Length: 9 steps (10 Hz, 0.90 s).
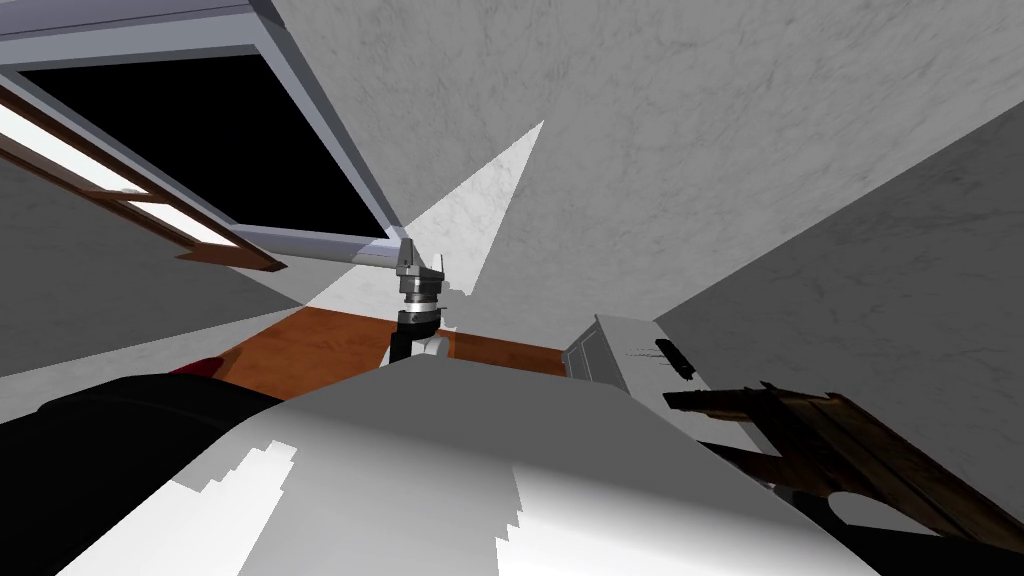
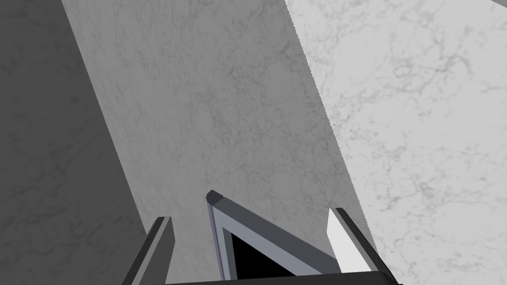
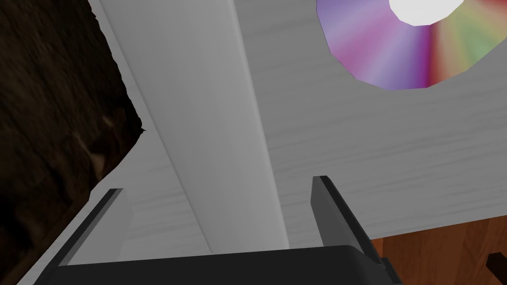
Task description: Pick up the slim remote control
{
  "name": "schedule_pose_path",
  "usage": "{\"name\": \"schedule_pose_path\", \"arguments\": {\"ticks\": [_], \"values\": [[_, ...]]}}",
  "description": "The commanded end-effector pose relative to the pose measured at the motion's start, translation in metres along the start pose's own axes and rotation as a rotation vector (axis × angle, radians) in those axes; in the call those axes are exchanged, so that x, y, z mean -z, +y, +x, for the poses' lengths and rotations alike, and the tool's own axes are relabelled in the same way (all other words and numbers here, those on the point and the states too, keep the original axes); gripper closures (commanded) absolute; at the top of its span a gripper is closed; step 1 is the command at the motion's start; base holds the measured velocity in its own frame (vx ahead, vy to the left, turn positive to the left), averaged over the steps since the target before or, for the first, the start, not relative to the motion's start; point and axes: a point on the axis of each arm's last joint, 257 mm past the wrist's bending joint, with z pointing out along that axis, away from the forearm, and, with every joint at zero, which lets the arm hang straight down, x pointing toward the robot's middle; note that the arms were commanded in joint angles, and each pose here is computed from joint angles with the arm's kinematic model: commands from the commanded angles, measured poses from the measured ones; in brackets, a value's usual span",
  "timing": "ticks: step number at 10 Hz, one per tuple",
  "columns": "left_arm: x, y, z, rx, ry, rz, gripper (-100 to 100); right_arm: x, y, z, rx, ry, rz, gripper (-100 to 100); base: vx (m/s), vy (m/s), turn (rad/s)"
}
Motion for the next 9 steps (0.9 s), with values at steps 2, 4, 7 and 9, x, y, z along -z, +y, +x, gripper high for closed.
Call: {"name": "schedule_pose_path", "arguments": {"ticks": [2,4,7,9], "values": [[0.000,0.000,0.000,0.000,0.000,0.000,0,-0.008,0.007,0.003,0.012,0.005,0.002,-100,0.049,0.012,-0.037],[0.000,0.000,0.000,0.000,0.000,0.000,0,-0.015,0.014,0.004,0.020,0.008,0.001,-100,0.063,0.013,-0.043],[0.000,0.000,0.000,0.000,0.000,0.000,0,-0.014,0.014,0.003,0.018,0.007,-0.001,100,0.011,0.002,-0.003],[0.000,0.000,0.000,0.000,0.000,0.000,0,-0.014,0.014,0.003,0.021,0.007,-0.002,100,0.000,0.000,0.000]]}}
